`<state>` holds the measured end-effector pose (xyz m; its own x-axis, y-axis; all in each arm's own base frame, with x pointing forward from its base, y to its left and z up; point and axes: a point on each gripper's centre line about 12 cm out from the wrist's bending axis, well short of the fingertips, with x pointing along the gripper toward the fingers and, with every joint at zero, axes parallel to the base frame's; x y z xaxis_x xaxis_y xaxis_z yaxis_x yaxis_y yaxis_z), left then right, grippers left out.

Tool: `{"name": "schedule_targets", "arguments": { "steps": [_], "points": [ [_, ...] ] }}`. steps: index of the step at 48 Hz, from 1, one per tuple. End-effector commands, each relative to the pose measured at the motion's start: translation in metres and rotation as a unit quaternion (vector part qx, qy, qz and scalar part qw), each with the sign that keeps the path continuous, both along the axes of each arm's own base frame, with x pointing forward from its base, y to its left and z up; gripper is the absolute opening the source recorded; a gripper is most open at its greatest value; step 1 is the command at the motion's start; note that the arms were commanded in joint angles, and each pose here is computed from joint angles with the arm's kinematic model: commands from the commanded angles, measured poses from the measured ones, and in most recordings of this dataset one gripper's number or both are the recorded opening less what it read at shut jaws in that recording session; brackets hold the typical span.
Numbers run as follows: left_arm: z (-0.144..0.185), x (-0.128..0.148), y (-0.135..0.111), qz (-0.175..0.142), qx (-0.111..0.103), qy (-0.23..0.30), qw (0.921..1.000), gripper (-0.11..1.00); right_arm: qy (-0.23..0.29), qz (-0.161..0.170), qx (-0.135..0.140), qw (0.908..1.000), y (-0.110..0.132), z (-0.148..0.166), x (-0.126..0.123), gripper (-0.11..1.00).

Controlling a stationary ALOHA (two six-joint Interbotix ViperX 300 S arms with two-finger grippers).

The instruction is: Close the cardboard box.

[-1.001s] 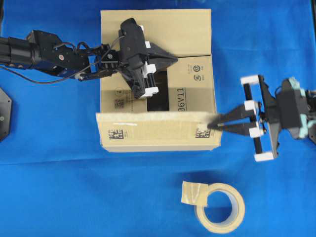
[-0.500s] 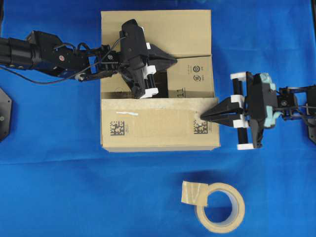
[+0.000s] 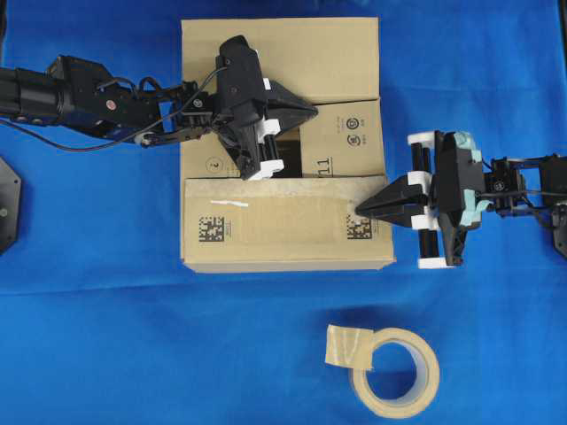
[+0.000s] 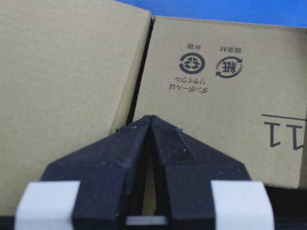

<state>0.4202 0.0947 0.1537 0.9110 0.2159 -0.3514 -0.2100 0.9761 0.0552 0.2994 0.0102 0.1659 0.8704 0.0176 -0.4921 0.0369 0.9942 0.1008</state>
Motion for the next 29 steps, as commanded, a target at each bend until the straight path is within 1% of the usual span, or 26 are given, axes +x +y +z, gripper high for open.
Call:
{"name": "schedule_targets", "arguments": {
  "steps": [1, 7, 19, 25, 29],
  "points": [
    [0.020, 0.001, -0.003, -0.003, 0.006, -0.022, 0.9997, 0.00, -0.007, 0.000, 0.001, 1.0000, 0.001, 0.004, 0.004, 0.00],
    [0.042, -0.001, -0.004, -0.004, 0.005, -0.031, 0.9995, 0.00, -0.008, 0.000, 0.001, 1.0000, 0.001, 0.005, 0.004, 0.00],
    [0.108, -0.012, -0.008, -0.011, 0.011, -0.034, 0.9993, 0.00, -0.008, 0.000, 0.001, 1.0000, 0.001, 0.005, 0.004, 0.00],
    [0.135, -0.017, 0.003, -0.001, 0.023, -0.037, 0.9990, 0.00, -0.009, 0.000, 0.001, 1.0000, 0.001, 0.005, 0.005, 0.00],
    [0.150, -0.020, 0.017, 0.010, 0.039, -0.031, 0.9987, 0.00, -0.009, 0.000, 0.001, 1.0000, 0.001, 0.005, 0.005, 0.00]
  ]
}}
